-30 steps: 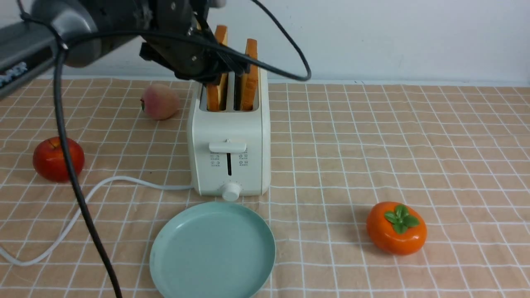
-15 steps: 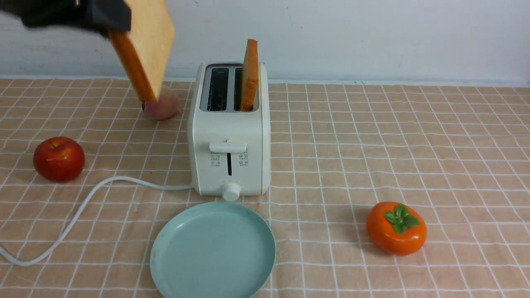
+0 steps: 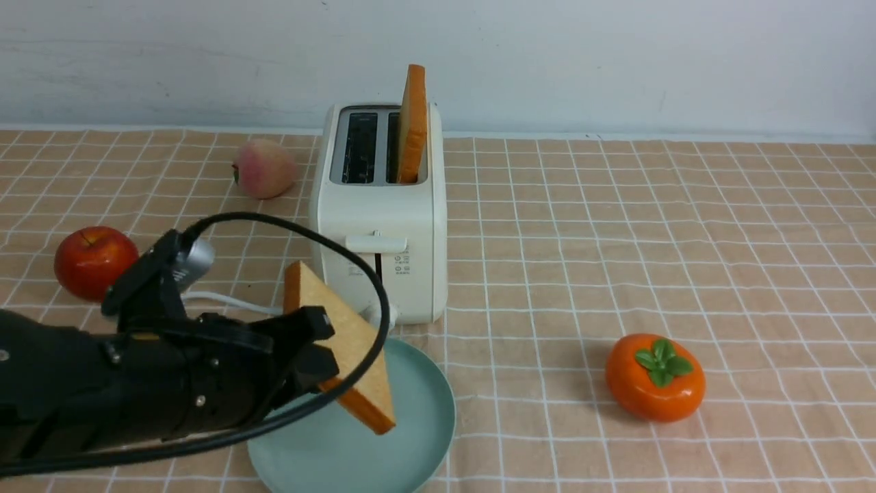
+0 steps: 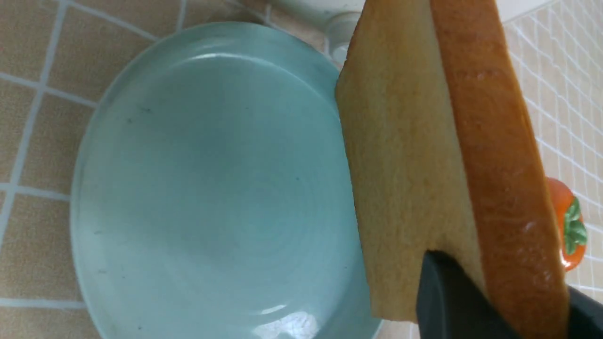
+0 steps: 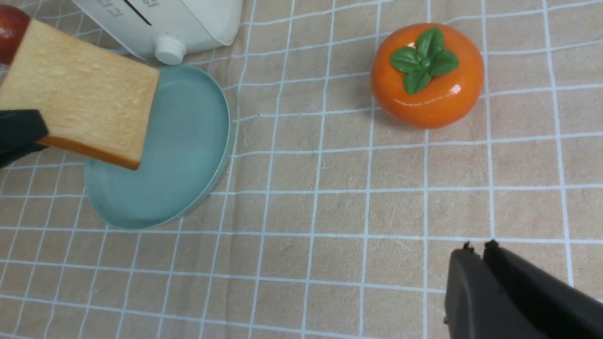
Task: Take toasted bread from bread machine on light coffee tablecloth place on plate.
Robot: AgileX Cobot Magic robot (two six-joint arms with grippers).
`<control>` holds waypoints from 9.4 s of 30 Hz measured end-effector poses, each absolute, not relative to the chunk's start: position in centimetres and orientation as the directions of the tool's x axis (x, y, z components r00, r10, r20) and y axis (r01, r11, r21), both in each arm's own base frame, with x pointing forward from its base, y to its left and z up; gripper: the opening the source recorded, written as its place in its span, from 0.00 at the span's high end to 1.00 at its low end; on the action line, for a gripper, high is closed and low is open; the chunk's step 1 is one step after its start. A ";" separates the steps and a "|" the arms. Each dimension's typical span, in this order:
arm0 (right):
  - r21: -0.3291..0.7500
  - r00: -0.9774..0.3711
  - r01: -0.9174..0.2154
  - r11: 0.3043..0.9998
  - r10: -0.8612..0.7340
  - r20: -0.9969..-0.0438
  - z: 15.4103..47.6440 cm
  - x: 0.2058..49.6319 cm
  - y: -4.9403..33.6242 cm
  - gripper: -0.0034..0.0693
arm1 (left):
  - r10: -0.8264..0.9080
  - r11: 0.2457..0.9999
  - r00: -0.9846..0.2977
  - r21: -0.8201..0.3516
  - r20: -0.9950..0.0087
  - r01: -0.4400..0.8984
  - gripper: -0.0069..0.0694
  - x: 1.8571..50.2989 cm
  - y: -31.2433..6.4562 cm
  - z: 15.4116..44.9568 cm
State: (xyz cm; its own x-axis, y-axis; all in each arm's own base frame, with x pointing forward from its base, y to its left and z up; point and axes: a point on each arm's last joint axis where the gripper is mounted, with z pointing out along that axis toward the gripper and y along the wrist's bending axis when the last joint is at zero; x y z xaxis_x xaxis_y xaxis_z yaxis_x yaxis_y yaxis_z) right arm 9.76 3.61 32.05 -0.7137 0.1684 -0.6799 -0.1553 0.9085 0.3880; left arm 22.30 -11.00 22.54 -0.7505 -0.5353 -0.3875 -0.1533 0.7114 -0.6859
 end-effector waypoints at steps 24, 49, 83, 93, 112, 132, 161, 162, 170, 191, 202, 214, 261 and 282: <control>0.416 -0.732 -0.215 0.884 0.136 -0.667 37.4 11.4 4.3 0.87 | -0.275 0.847 -0.888 -0.530 -0.368 -0.043 0.82 20.9 -9.7 21.5; 0.397 -0.693 -0.403 0.825 0.009 -0.721 42.0 20.2 5.7 0.87 | -0.373 0.814 -0.821 -0.577 -0.433 -0.066 0.84 18.3 -8.2 25.5; 0.389 -0.715 -0.421 0.819 -0.036 -0.698 42.0 19.1 5.7 0.85 | -0.405 0.850 -0.792 -0.506 -0.457 -0.143 0.84 18.2 -7.5 22.1; 0.390 -0.716 -0.421 0.819 -0.036 -0.697 42.0 19.1 5.7 0.84 | -0.360 0.885 -0.844 -0.433 -0.397 -0.173 0.81 18.7 -7.6 20.2; 0.411 -0.720 -0.427 0.806 -0.028 -0.693 42.1 19.0 5.9 0.82 | -0.227 0.966 -0.864 0.008 -0.450 -0.258 0.79 20.5 -4.6 25.4; 0.393 -0.703 -0.447 0.803 -0.044 -0.710 42.2 19.1 5.9 0.82 | -0.386 0.921 -0.885 -0.154 -0.262 -0.357 0.93 27.1 -4.5 15.9; 0.338 -0.656 -0.550 0.764 -0.143 -0.741 40.7 36.8 21.2 0.56 | -0.353 0.911 -0.571 -0.412 -0.741 -0.030 0.93 10.4 -2.7 33.7; 0.333 -0.655 -0.547 0.768 -0.145 -0.742 40.5 37.0 21.3 0.55 | -0.355 0.910 -0.563 -0.414 -0.746 -0.025 0.93 10.0 -2.6 33.8; 0.386 -0.696 -0.460 0.800 -0.055 -0.716 34.1 45.1 25.3 0.08 | -0.370 0.904 -0.466 -0.428 -0.804 0.021 0.93 5.7 -1.3 33.1; 0.133 -0.449 -0.541 0.831 -0.151 -0.881 53.3 31.2 17.2 0.80 | -0.383 0.897 -0.399 -0.439 -0.833 0.054 0.93 5.2 -1.2 33.7; 0.250 -0.600 -0.599 0.760 -0.220 -0.770 51.0 24.6 15.4 0.80 | -0.345 0.922 -0.378 -0.386 -0.859 0.037 0.93 5.2 -0.8 33.7; 0.717 -0.873 -0.487 0.498 -0.253 -0.417 29.0 29.0 23.0 0.80 | -0.344 0.922 -0.380 -0.385 -0.859 0.036 0.93 5.2 -0.8 33.7; 0.149 -0.507 -0.236 0.960 0.010 -0.862 44.6 14.9 2.7 0.96 | -0.402 0.895 -0.317 -0.442 -0.859 0.061 0.93 6.3 -1.1 32.7; 0.123 0.323 -0.006 0.992 0.118 -0.939 30.3 5.7 -0.4 0.94 | -0.469 0.858 -0.295 -0.509 -0.833 0.073 0.93 7.0 -1.5 31.6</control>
State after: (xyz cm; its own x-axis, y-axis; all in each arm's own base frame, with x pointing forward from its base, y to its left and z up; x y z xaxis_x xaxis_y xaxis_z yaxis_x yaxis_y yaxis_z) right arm 5.66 -0.36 30.33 0.3227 0.1183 -0.9391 -0.0056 0.9924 0.1230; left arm 6.97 -1.47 31.56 -0.2946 -0.4692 -0.8325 0.0726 0.8576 -0.5091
